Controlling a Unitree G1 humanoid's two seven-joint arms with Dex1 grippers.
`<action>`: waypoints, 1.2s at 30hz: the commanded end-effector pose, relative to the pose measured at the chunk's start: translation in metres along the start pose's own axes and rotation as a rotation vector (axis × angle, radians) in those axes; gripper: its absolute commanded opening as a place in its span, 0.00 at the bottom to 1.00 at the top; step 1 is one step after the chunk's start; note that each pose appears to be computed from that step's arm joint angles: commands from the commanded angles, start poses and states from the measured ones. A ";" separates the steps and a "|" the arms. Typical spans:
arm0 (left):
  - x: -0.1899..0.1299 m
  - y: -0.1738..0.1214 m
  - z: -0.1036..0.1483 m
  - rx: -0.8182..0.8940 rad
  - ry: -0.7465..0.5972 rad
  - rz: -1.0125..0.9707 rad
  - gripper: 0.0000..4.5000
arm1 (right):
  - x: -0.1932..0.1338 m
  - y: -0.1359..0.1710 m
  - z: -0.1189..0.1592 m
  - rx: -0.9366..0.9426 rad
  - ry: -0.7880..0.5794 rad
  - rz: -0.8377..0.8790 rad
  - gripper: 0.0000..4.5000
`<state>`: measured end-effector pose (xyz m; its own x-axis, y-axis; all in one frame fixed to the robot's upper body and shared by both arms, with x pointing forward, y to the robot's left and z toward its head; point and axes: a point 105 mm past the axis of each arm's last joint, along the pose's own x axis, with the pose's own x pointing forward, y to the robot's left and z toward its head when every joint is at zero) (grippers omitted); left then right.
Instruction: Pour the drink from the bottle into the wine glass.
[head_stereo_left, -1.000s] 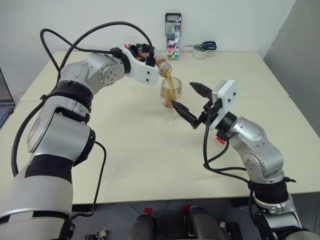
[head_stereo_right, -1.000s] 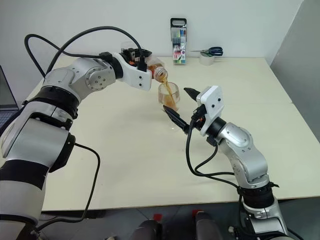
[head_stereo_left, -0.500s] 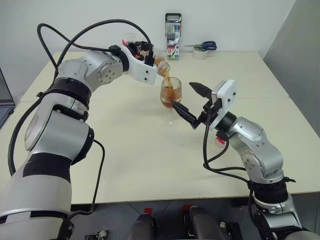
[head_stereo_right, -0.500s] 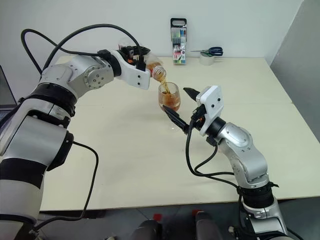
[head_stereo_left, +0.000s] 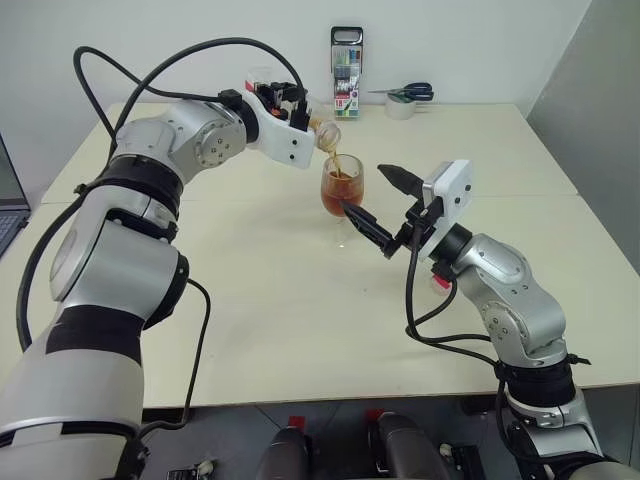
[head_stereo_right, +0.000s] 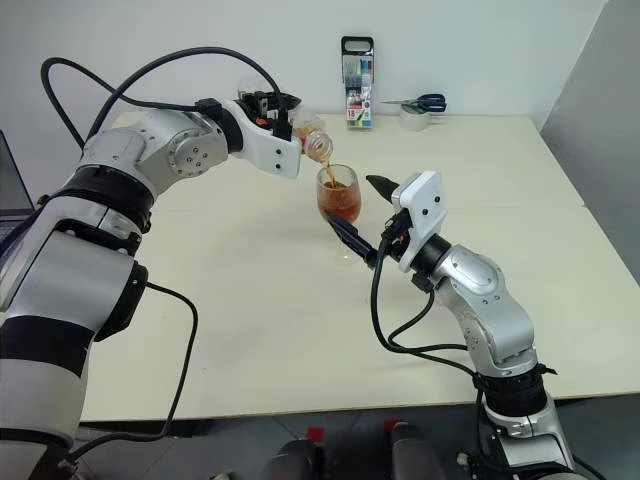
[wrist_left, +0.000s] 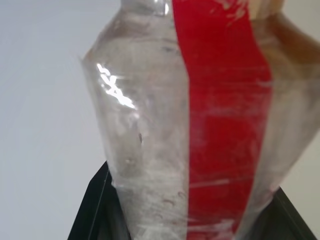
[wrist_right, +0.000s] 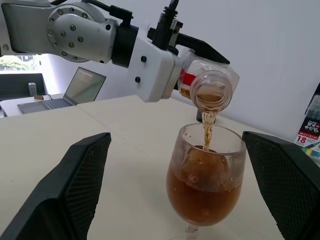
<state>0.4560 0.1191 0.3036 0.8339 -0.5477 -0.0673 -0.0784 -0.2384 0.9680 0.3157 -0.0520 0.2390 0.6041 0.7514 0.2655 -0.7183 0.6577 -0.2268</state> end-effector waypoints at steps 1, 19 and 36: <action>-0.002 0.019 0.002 -0.070 -0.023 0.057 0.39 | 0.001 0.002 0.014 -0.027 -0.047 0.005 1.00; -0.024 0.042 -0.030 -1.171 -0.030 0.354 0.39 | -0.005 0.017 0.015 -0.022 -0.009 0.132 1.00; -0.126 -0.144 -0.071 -1.772 0.371 0.567 0.39 | -0.062 0.057 -0.018 0.052 0.110 0.374 1.00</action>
<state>0.4023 0.2800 0.1637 0.9999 -0.0115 0.0118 0.0121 0.9984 -0.0554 0.2512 -0.0641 0.1820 0.3654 0.9303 0.0311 -0.9089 0.3638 -0.2039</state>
